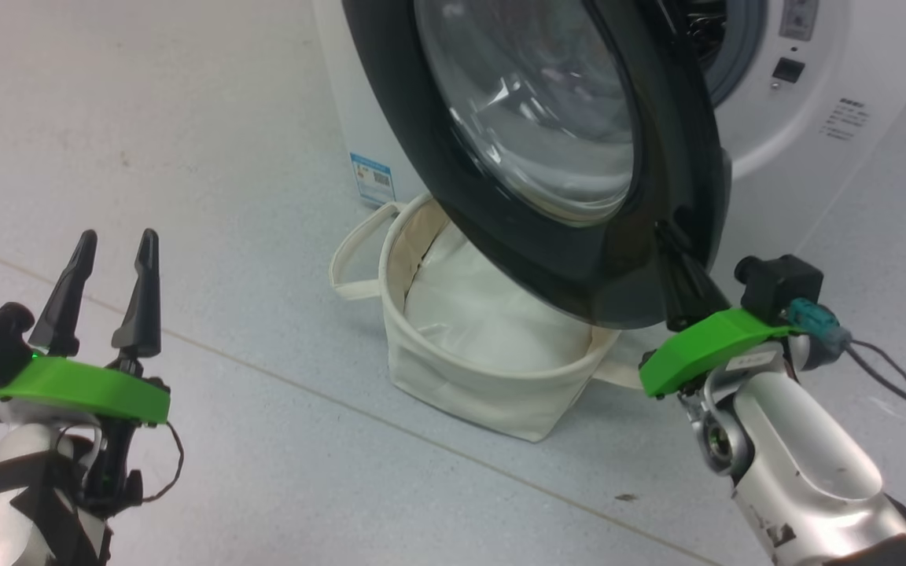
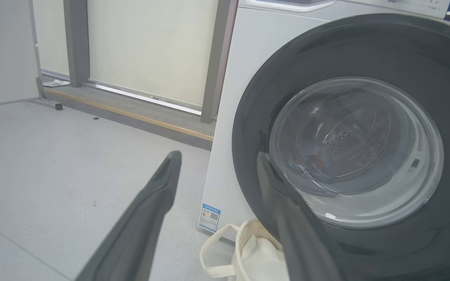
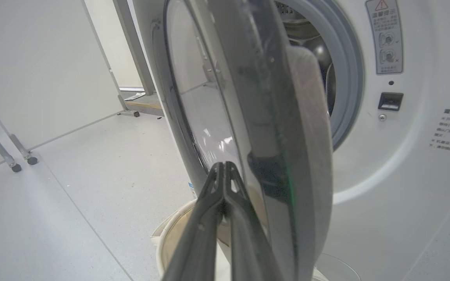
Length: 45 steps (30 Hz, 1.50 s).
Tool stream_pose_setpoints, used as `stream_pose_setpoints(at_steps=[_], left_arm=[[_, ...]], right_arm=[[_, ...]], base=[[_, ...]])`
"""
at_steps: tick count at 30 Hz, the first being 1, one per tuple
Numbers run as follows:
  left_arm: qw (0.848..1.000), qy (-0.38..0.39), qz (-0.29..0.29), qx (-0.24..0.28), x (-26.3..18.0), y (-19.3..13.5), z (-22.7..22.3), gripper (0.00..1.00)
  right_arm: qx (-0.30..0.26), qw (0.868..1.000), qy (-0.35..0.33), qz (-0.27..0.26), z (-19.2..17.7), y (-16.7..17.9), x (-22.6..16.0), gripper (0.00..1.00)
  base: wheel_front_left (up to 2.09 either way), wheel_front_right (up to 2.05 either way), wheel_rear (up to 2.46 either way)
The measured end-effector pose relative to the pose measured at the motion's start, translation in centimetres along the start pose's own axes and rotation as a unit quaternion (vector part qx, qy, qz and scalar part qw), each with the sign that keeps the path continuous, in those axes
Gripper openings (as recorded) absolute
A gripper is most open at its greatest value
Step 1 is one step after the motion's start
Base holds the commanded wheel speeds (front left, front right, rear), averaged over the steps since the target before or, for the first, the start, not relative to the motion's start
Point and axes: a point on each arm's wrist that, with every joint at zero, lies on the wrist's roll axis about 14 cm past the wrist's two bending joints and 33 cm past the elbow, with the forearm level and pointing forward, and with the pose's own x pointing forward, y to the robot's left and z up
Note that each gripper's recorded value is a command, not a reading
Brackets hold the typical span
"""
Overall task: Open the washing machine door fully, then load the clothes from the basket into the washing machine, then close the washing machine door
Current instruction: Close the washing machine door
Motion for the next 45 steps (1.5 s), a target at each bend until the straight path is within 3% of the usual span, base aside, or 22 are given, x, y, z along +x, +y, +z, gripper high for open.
stream_pose_setpoints(at_steps=[14, 33, 45], left_arm=[[1.000, 0.020, 0.009, 0.008, 0.3, 0.6, -1.6, 1.00], [0.999, 0.034, 0.004, 0.020, 4.0, 0.2, -3.7, 1.00], [0.999, 0.041, 0.017, 0.026, 3.6, 1.3, -4.0, 1.00]], right_arm=[[-0.006, 1.000, -0.005, -0.024, -0.4, -3.1, 1.4, 0.00], [-0.044, 0.995, -0.043, -0.080, 1.0, -12.0, 6.2, 0.00], [-0.049, 0.989, -0.050, -0.132, 2.2, -16.7, 7.9, 0.00]], base=[[0.00, 0.00, 0.00], [0.00, 0.00, 0.00], [0.00, 0.00, 0.00]])
